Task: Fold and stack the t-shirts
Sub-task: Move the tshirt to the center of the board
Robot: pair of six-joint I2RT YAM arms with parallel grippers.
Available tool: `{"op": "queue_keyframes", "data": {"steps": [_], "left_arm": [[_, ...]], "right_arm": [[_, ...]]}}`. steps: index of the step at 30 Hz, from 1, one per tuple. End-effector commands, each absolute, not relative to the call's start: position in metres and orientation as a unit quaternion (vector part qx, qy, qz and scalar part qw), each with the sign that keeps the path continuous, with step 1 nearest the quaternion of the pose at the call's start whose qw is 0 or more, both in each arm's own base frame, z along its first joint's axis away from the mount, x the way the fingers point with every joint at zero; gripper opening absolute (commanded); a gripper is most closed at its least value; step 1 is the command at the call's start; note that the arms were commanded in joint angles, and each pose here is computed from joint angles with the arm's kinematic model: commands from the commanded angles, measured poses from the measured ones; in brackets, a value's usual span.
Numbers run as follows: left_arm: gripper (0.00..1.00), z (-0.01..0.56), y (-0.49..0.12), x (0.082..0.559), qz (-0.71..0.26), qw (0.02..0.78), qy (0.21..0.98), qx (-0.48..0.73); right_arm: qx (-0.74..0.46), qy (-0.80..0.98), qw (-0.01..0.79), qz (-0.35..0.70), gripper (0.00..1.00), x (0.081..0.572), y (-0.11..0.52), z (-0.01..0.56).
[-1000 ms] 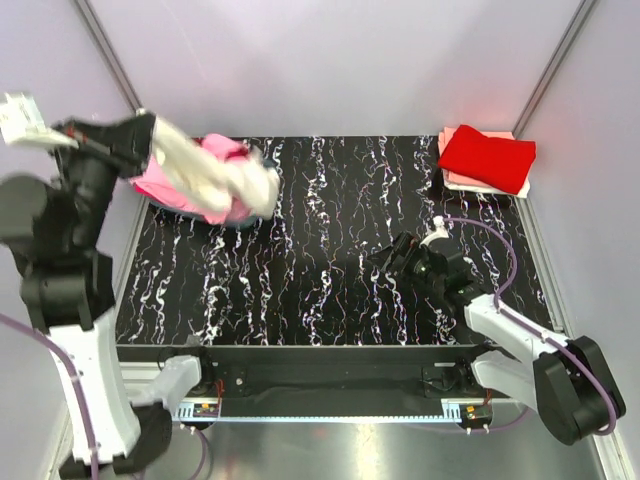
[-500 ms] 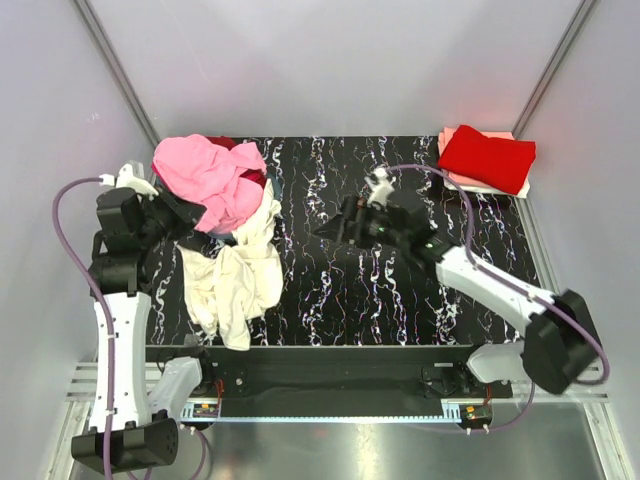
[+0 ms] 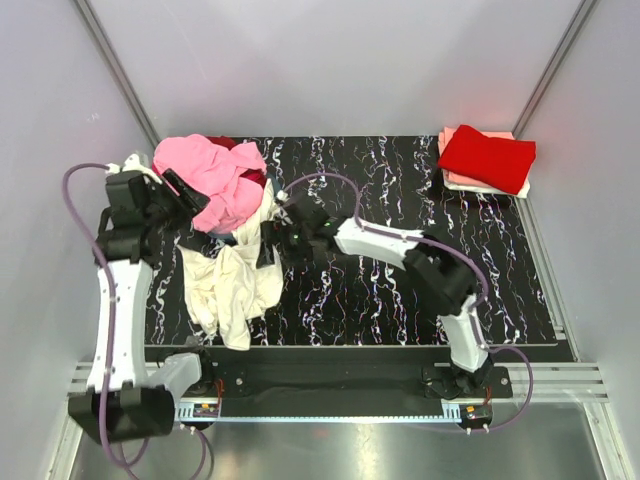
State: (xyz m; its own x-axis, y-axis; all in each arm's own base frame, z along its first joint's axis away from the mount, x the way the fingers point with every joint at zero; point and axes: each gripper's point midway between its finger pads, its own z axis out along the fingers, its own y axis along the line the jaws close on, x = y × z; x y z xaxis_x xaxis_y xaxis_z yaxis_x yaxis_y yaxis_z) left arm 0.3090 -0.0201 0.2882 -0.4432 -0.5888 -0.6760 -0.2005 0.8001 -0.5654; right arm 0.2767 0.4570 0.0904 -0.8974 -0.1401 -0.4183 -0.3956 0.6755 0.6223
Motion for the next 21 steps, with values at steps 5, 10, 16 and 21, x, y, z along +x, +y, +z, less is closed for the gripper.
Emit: {"op": "queue_keyframes", "data": {"steps": [5, 10, 16, 21], "left_arm": [[0.66, 0.200, 0.007, 0.336, -0.150, 0.390, 0.866, -0.274], [0.66, 0.179, 0.021, 0.355, -0.142, 0.364, 0.875, -0.286], [0.66, 0.168, 0.032, 0.362, -0.135, 0.361, 0.875, -0.293], [0.66, 0.162, 0.032, 0.362, -0.142, 0.361, 0.871, -0.302]], "right_arm": [[-0.184, 0.910, 0.194, 0.317, 1.00, 0.325, 0.483, 0.075], [-0.189, 0.918, 0.194, 0.288, 1.00, 0.347, 0.497, 0.040], [-0.181, 0.922, 0.193, 0.282, 0.31, 0.352, 0.500, 0.020], [-0.198, 0.900, 0.266, 0.284, 0.00, 0.365, 0.493, 0.113]]}}
